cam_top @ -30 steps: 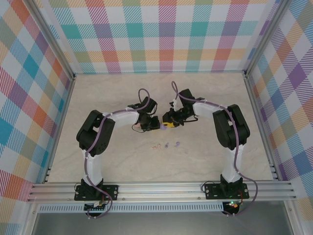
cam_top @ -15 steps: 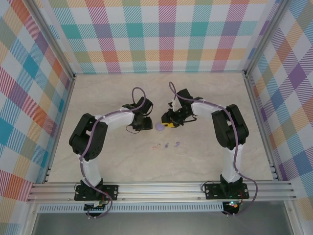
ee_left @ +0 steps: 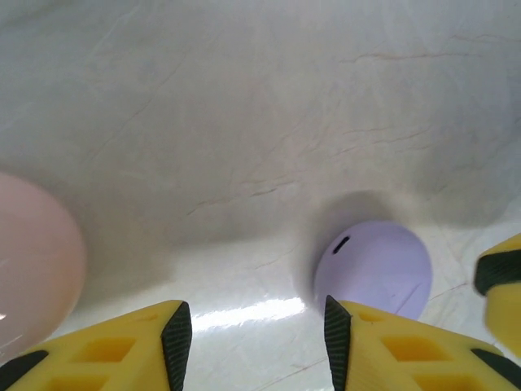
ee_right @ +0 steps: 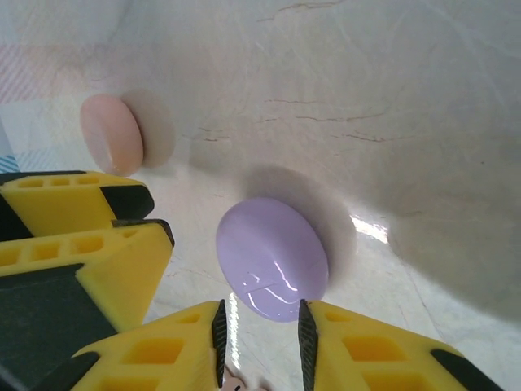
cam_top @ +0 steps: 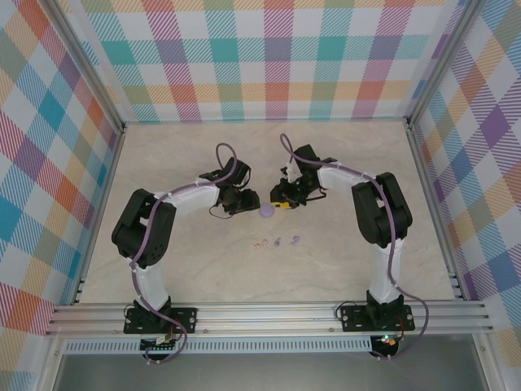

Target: Insert wireless bluetooth earbuds into charging case

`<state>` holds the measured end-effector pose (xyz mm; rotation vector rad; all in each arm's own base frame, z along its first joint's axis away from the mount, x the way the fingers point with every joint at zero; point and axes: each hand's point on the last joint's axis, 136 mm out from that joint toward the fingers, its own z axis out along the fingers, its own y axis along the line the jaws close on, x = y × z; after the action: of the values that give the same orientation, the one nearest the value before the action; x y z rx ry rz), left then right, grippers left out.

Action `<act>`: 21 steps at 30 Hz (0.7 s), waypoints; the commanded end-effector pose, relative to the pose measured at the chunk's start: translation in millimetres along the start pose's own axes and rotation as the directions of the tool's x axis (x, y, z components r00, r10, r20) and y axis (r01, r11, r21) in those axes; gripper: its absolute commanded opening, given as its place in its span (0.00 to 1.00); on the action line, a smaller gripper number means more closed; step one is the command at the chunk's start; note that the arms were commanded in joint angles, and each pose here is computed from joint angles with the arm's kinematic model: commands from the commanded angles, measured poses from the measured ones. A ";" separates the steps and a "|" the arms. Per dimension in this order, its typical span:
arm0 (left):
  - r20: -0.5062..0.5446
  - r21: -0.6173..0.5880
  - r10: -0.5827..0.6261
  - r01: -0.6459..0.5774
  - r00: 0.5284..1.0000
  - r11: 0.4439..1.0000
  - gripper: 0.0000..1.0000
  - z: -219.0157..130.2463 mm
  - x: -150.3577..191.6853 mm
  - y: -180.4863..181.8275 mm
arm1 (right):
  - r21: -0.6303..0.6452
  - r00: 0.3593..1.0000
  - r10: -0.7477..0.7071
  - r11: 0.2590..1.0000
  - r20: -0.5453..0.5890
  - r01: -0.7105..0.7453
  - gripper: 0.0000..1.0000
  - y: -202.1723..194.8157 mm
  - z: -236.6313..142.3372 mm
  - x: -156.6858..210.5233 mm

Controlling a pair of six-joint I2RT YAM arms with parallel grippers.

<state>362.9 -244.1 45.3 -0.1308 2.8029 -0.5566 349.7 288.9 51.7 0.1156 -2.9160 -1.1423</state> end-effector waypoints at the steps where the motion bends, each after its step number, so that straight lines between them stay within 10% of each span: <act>1: 0.006 0.061 0.006 -0.007 1.000 0.998 0.44 9.5 -17.8 -13.0 | 0.010 0.999 0.017 1.000 -0.033 -0.016 0.29 -5.5 0.5 13.0; 21: -0.103 0.087 0.076 -0.067 0.992 0.994 0.27 38.7 -17.5 -23.9 | 0.071 0.996 0.059 0.996 -0.070 -0.054 0.17 -22.2 16.4 22.5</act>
<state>405.3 -284.3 28.2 -0.0135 2.8206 -0.6828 327.7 278.1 28.6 0.0733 -2.8859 -1.0325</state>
